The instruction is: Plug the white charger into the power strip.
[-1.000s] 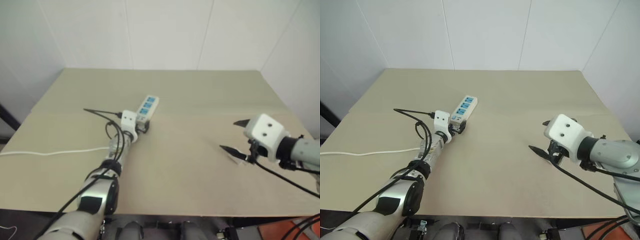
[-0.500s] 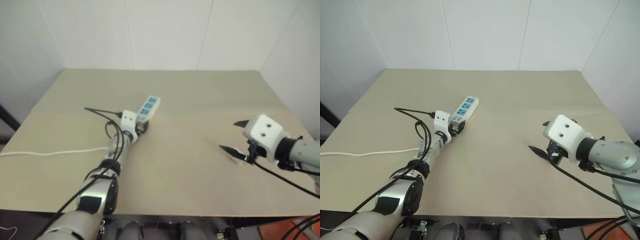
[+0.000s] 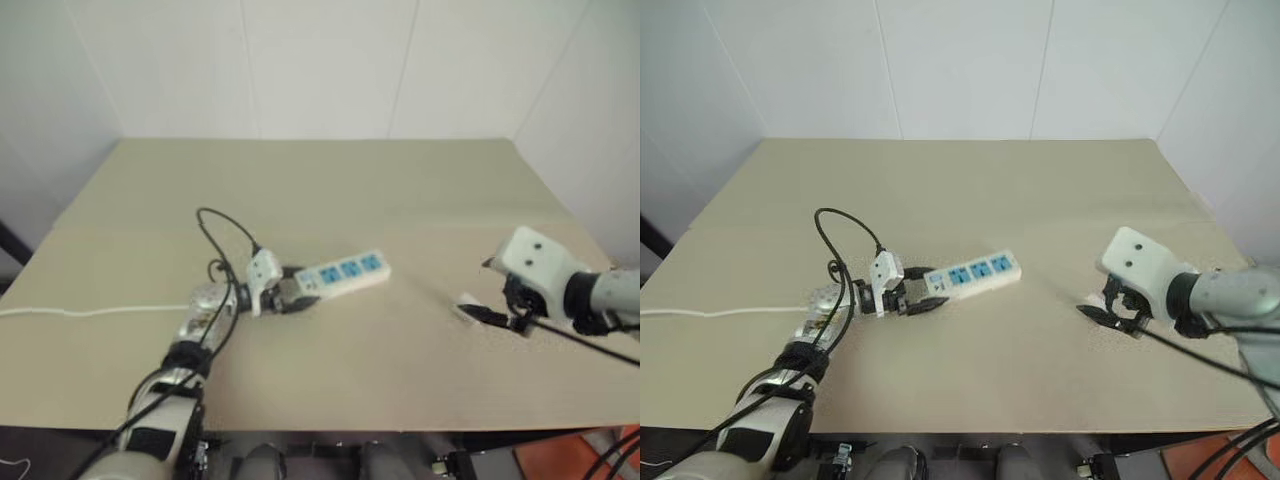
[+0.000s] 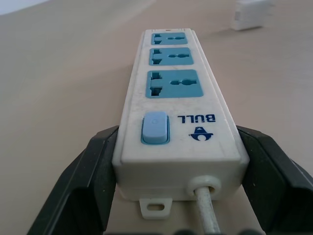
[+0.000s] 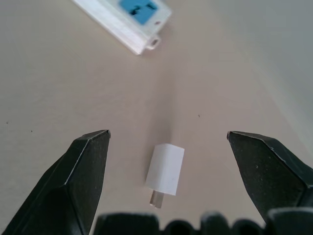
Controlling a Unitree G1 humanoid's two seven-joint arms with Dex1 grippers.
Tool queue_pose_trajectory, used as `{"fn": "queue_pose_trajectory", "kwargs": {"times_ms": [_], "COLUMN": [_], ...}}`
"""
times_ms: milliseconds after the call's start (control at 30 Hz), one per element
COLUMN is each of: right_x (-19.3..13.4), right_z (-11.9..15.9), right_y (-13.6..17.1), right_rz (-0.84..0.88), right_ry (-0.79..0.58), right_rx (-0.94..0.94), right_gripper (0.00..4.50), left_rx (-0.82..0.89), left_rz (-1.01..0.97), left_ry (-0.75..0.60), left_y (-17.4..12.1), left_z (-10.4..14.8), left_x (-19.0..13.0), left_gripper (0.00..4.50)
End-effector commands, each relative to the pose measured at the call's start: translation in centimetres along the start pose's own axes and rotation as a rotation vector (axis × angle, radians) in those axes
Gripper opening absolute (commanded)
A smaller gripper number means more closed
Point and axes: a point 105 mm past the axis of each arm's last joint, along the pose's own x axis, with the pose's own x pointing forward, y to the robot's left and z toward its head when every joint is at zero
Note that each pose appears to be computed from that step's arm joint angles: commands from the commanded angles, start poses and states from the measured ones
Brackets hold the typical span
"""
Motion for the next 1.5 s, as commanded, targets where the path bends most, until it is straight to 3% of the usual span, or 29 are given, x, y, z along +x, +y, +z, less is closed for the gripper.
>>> {"fn": "queue_pose_trajectory", "kwargs": {"times_ms": [33, 133, 533, 1133, 1500], "right_x": [0.2, 0.8, 4.1, 8.3, 8.4], "right_z": [-0.1, -1.1, -1.8, -3.7, -4.8], "right_y": [-1.1, -1.8, -3.4, -3.5, -3.4], "right_rz": [0.027, 0.057, 0.147, 0.214, 0.229], "right_ry": [0.046, 0.126, 0.310, 0.436, 0.488], "right_rx": [0.144, 0.166, 0.150, 0.245, 0.254], "right_gripper": [4.50, 4.50, 4.50, 4.50, 4.50], "left_rx": [0.060, 0.056, 0.020, 0.021, 0.024], "left_rz": [-0.239, -0.355, -0.377, -0.343, -0.299], "left_ry": [-0.019, -0.007, -0.008, -0.019, -0.016], "left_y": [-2.3, -3.4, -3.9, -4.8, -4.1], "left_z": [1.6, 1.8, 1.0, 0.1, 0.1], "left_x": [-0.9, -1.3, -0.1, 1.2, 1.2], "left_gripper": [3.25, 3.25, 3.25, 3.25, 3.25]}}
